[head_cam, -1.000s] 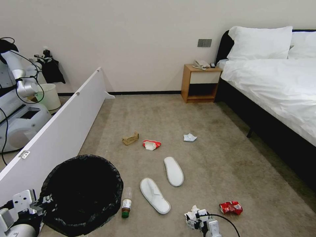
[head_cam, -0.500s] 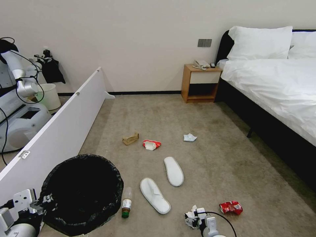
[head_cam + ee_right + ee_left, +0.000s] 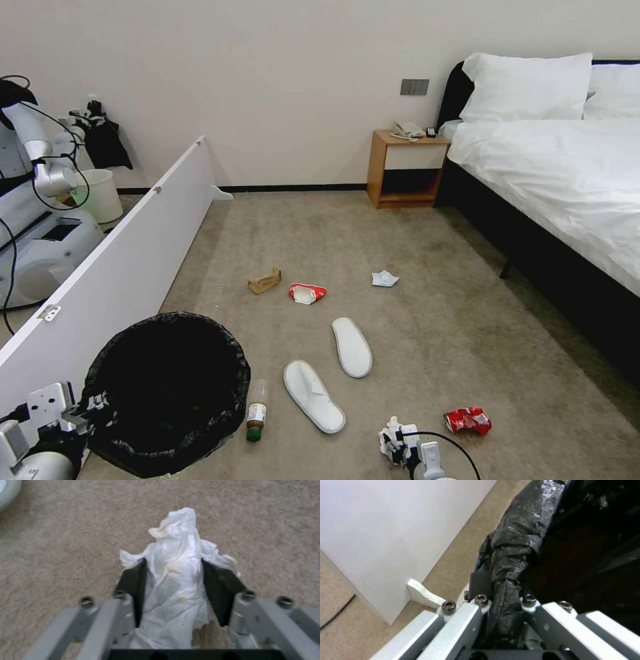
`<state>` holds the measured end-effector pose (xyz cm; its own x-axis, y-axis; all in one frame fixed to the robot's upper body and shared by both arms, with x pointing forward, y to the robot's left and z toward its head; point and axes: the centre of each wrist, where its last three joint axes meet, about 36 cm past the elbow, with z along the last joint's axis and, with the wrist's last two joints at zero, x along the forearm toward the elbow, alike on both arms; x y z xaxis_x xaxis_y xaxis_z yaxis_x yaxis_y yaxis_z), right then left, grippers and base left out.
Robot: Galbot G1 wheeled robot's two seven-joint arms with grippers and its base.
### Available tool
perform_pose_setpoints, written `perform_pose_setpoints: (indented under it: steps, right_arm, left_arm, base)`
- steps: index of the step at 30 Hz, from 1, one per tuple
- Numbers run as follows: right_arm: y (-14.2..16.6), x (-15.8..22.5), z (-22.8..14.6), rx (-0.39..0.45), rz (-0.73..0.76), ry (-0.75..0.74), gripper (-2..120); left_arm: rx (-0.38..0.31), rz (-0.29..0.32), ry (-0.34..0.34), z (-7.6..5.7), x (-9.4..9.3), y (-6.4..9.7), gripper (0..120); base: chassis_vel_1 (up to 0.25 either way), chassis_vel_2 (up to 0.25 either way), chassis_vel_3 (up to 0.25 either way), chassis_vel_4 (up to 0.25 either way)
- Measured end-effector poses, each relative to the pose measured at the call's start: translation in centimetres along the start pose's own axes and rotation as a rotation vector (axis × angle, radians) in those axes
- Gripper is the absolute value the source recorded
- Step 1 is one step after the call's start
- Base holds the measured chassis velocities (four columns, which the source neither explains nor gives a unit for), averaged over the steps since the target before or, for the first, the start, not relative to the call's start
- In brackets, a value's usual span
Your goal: Pick up the trash bin, then pick up the garbage from the floor and place it into the trash bin.
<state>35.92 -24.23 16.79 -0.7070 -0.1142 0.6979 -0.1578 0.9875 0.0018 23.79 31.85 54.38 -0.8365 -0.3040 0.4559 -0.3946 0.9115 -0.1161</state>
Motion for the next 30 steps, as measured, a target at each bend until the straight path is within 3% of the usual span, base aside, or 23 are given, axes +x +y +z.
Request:
perform_pose_setpoints:
  steps: [1,4,7,11,20,24,28,30]
  right_arm:
    - [-0.1,-0.1,0.0,-0.002,0.002,0.002,33]
    - [-0.2,-0.1,0.0,-0.003,0.004,0.002,29]
    - [-0.3,0.9,-0.4,0.009,0.005,-0.017,11]
    - [-0.4,2.1,-1.1,0.025,0.007,-0.052,1]
    - [-1.5,6.0,-3.2,0.059,0.038,-0.168,0]
    - [-1.5,9.6,-8.5,0.071,0.015,-0.39,0]
    - [-1.0,10.5,-10.5,0.065,-0.02,-0.466,0]
    - [0.7,11.5,-14.5,0.054,-0.129,-0.612,0]
  left_arm:
    - [0.0,0.001,0.001,0.0,0.0,0.0,3]
    - [0.0,0.001,0.001,0.0,0.0,0.0,3]
    - [-0.001,0.001,0.0,0.0,0.1,0.0,3]
    - [-0.002,0.004,0.001,0.0,0.2,0.0,3]
    - [-0.005,0.019,0.007,0.1,0.4,-0.3,2]
    - [-0.007,0.029,0.02,0.3,0.5,-0.6,2]
    - [-0.01,0.033,0.02,0.3,0.5,-0.7,2]
    - [-0.017,0.041,0.022,0.3,0.5,-0.8,2]
  base:
    - [0.0,0.0,0.0,0.0]
    - [0.0,0.0,0.0,0.0]
    - [0.0,0.0,0.0,0.0]
    - [0.0,0.0,0.0,0.0]
    - [0.0,0.0,0.0,0.0]
    - [0.0,0.0,0.0,0.0]
    - [0.0,0.0,0.0,0.0]
    - [0.0,0.0,0.0,0.0]
